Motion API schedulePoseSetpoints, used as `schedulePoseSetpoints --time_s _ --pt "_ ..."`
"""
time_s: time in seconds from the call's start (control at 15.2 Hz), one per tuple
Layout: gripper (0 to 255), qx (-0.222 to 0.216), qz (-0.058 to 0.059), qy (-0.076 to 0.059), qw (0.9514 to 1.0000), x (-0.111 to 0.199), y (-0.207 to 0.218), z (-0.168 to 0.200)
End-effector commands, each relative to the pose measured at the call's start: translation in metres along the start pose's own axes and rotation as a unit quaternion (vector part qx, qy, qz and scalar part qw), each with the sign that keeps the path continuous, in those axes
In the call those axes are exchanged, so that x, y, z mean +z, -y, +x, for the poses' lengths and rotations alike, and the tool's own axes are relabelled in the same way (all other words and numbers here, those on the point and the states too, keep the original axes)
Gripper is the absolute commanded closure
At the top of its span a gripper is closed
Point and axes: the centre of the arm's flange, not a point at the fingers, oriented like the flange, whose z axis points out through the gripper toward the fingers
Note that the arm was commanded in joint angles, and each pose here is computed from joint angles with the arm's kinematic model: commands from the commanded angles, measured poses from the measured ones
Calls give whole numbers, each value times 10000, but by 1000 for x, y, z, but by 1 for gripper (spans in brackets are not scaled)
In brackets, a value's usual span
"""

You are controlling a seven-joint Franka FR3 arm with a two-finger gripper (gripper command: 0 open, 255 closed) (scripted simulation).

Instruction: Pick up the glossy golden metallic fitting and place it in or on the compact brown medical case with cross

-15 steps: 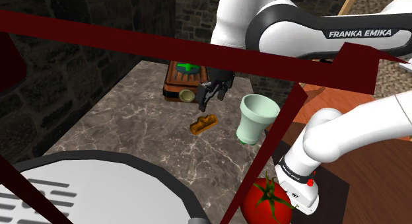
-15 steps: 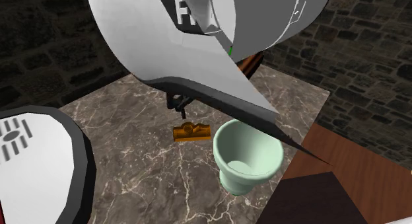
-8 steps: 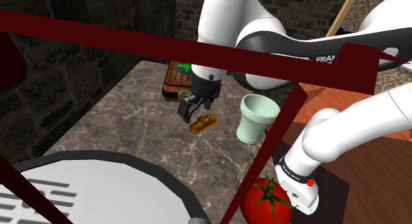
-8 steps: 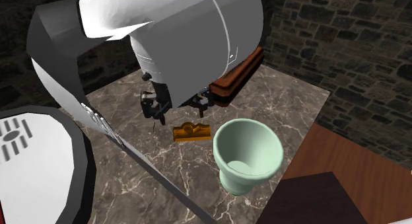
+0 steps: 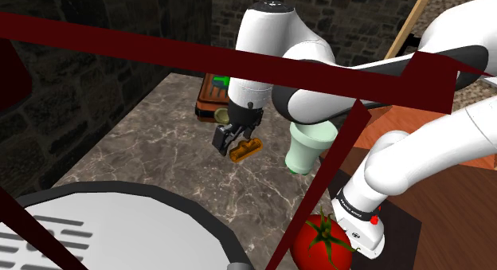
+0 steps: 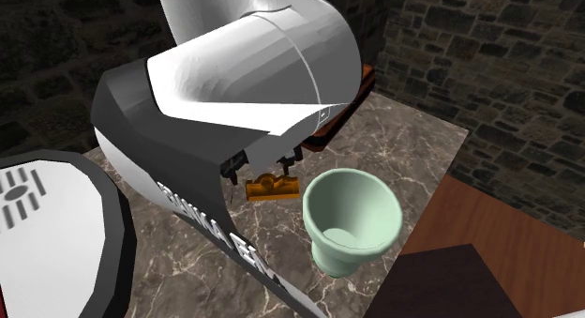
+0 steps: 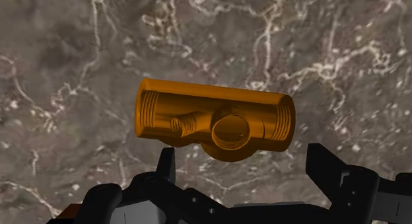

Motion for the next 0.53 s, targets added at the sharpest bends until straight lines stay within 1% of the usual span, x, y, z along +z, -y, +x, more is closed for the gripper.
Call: schedulePoseSetpoints --time_s 0.0,0.2,0.26,0.46 --pt "0 0 0 -1 10000 0 0 0" --pt "0 0 0 -1 10000 0 0 0" --pt "255 0 0 -1 10000 0 0 0" --pt "255 0 0 -1 10000 0 0 0"
